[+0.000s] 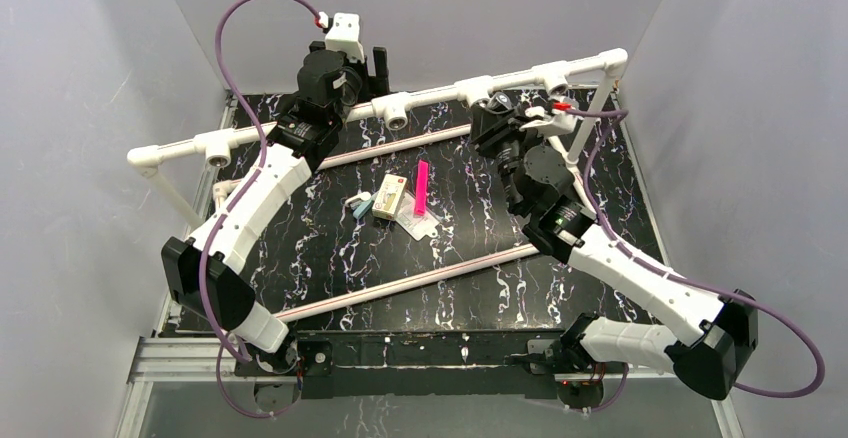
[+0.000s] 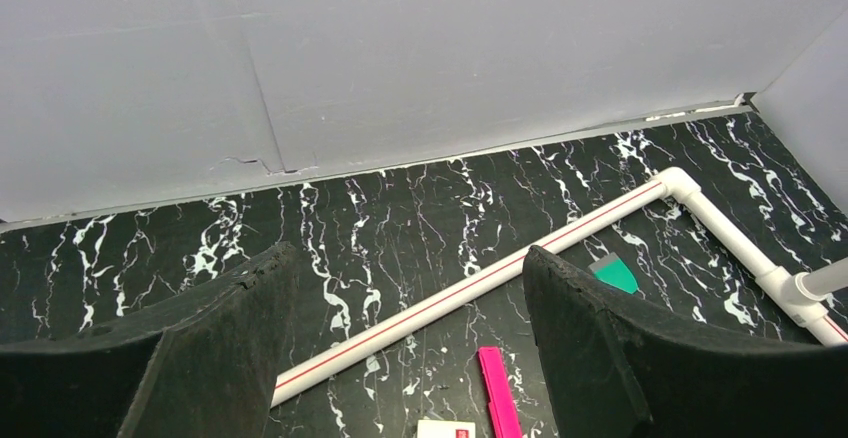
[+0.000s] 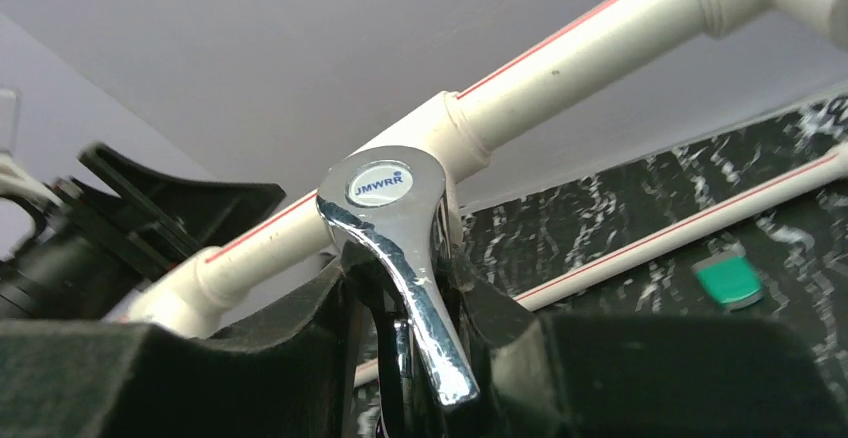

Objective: Install the water faucets

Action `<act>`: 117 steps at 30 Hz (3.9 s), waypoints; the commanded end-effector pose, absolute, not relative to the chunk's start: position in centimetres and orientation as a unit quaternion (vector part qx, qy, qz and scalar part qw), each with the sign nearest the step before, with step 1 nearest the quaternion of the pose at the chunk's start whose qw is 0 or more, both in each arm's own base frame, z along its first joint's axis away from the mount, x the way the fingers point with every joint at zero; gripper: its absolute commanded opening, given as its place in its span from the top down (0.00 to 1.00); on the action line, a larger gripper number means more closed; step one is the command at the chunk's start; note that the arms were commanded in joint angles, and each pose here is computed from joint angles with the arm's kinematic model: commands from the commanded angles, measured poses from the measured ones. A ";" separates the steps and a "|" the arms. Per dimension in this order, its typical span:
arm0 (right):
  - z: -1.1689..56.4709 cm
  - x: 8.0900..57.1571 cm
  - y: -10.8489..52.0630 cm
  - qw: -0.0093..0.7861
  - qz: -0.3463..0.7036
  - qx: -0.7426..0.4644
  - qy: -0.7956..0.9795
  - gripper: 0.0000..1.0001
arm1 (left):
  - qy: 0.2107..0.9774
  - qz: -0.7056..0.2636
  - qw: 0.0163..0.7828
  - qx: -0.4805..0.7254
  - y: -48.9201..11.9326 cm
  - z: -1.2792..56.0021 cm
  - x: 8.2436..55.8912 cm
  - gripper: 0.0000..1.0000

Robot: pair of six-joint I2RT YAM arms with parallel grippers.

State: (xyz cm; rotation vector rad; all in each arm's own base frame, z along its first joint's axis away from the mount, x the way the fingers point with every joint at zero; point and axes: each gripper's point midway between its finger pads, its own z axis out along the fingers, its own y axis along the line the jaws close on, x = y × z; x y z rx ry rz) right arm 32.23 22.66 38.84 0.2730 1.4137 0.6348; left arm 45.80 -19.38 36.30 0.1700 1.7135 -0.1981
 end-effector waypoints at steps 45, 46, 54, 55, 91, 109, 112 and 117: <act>38.8 27.3 20.8 0.530 0.491 0.340 0.602 0.23 | 0.828 -0.059 0.546 0.111 -19.7 27.4 44.8 0.20; 38.9 27.2 20.4 0.535 0.486 0.337 0.603 0.23 | 0.828 -0.059 0.546 0.111 -19.7 27.4 44.8 0.20; 38.9 25.8 17.8 0.583 0.407 0.273 0.648 0.26 | 0.830 -0.060 0.544 0.112 -19.8 27.2 44.8 0.20; 39.0 25.6 17.5 0.591 0.393 0.262 0.654 0.26 | 0.829 -0.061 0.544 0.112 -19.8 27.3 44.8 0.20; 41.7 27.2 19.2 0.690 -0.207 -0.547 0.427 0.12 | 0.828 -0.059 0.547 0.110 -19.6 27.4 44.6 0.20; 42.1 31.0 21.3 0.662 -0.339 -0.566 0.355 0.30 | 0.826 -0.059 0.549 0.110 -19.6 27.6 44.6 0.20; 41.6 31.4 21.4 0.659 -0.341 -0.567 0.358 0.36 | 0.826 -0.059 0.549 0.110 -19.6 27.5 44.6 0.20; 41.4 31.6 21.4 0.661 -0.337 -0.564 0.362 0.49 | 0.826 -0.059 0.549 0.110 -19.6 27.5 44.6 0.20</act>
